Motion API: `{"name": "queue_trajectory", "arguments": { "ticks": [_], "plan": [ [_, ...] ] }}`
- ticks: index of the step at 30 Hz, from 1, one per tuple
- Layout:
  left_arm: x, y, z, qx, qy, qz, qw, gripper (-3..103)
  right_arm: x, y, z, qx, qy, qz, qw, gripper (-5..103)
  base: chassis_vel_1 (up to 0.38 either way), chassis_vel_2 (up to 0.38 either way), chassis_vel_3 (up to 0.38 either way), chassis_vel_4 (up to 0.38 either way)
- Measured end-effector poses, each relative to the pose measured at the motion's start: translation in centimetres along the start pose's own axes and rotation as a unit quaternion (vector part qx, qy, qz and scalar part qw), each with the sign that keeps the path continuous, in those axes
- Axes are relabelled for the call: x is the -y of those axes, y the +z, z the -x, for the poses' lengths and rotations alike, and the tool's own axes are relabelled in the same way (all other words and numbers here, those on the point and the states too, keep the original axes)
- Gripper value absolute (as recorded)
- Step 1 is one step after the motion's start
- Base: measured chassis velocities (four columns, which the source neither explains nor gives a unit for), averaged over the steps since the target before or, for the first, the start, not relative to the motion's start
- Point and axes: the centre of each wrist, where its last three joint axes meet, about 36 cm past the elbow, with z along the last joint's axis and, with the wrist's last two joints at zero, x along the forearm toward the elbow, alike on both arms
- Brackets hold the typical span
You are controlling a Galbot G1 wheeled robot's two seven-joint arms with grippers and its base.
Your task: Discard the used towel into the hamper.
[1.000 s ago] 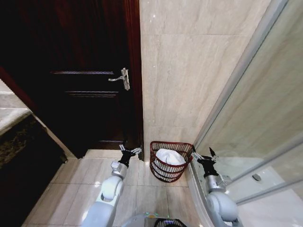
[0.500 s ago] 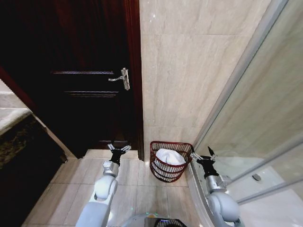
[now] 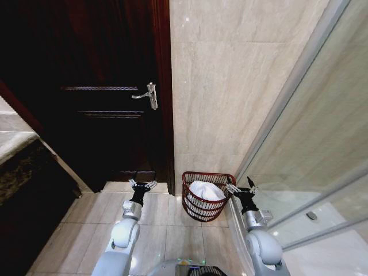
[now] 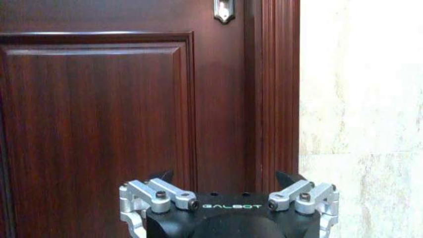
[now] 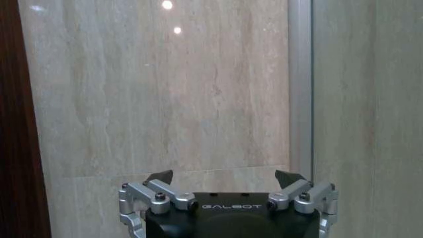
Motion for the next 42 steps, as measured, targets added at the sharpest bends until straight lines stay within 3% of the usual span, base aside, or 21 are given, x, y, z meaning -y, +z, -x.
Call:
{"name": "queue_trajectory", "arguments": {
  "ticks": [42],
  "plan": [
    [0.2,1.4,0.2,-0.004,0.009,0.0,0.9999,100,-1.3,1.1,-0.8,-0.014,-0.009,-0.02,1.0,100,0.001,0.002,-0.002,-0.002]
  ]
}}
